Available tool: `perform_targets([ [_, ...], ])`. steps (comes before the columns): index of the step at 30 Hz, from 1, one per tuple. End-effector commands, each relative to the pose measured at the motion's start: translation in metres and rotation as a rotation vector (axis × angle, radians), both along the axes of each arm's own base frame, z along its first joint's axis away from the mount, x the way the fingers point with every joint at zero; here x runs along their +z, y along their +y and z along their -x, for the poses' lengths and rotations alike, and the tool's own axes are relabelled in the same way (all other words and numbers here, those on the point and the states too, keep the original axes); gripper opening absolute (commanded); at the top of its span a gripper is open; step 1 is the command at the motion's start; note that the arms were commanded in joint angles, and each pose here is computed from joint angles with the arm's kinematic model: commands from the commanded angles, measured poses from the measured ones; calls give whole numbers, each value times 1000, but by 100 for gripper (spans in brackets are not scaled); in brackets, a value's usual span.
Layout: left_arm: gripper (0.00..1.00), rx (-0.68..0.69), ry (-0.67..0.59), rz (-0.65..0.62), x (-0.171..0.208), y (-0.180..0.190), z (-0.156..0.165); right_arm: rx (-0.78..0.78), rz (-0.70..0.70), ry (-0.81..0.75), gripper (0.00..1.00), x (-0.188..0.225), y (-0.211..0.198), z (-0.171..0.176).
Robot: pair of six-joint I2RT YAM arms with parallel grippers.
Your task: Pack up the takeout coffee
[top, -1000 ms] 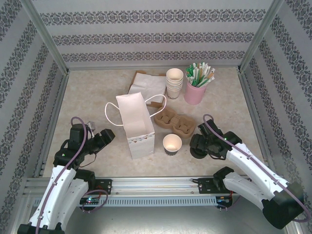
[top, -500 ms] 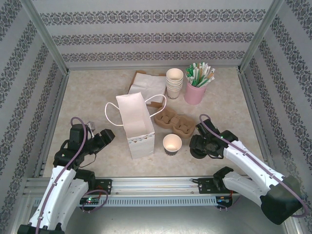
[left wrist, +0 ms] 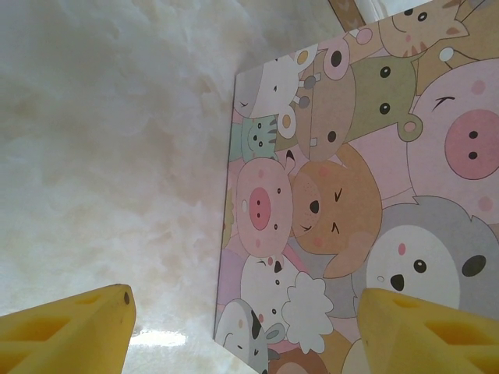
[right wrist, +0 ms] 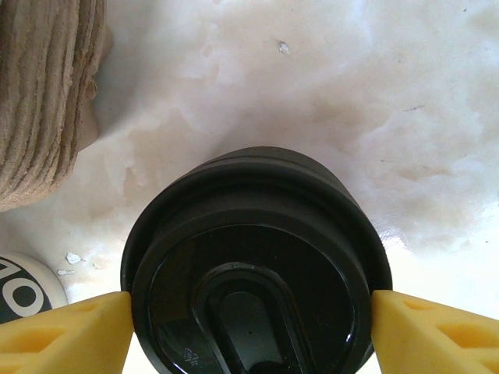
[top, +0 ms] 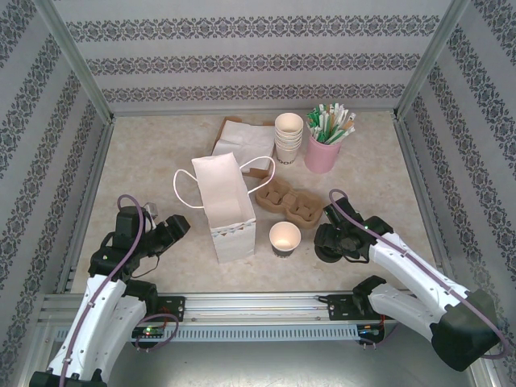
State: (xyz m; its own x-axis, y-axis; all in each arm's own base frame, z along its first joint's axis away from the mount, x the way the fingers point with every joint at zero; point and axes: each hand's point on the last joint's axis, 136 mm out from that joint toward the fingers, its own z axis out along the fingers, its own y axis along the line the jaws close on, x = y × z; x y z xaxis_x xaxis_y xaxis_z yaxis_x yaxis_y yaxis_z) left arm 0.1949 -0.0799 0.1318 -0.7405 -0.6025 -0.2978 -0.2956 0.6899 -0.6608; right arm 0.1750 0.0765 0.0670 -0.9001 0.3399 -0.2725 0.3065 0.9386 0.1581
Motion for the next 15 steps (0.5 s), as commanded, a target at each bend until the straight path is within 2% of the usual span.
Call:
perform_targets([
  [1, 76, 0, 24, -11, -6, 1, 6, 1, 36, 10, 77, -5, -7, 2],
  [15, 76, 2, 26, -9, -6, 0, 6, -8, 39, 9, 72, -2, -8, 3],
])
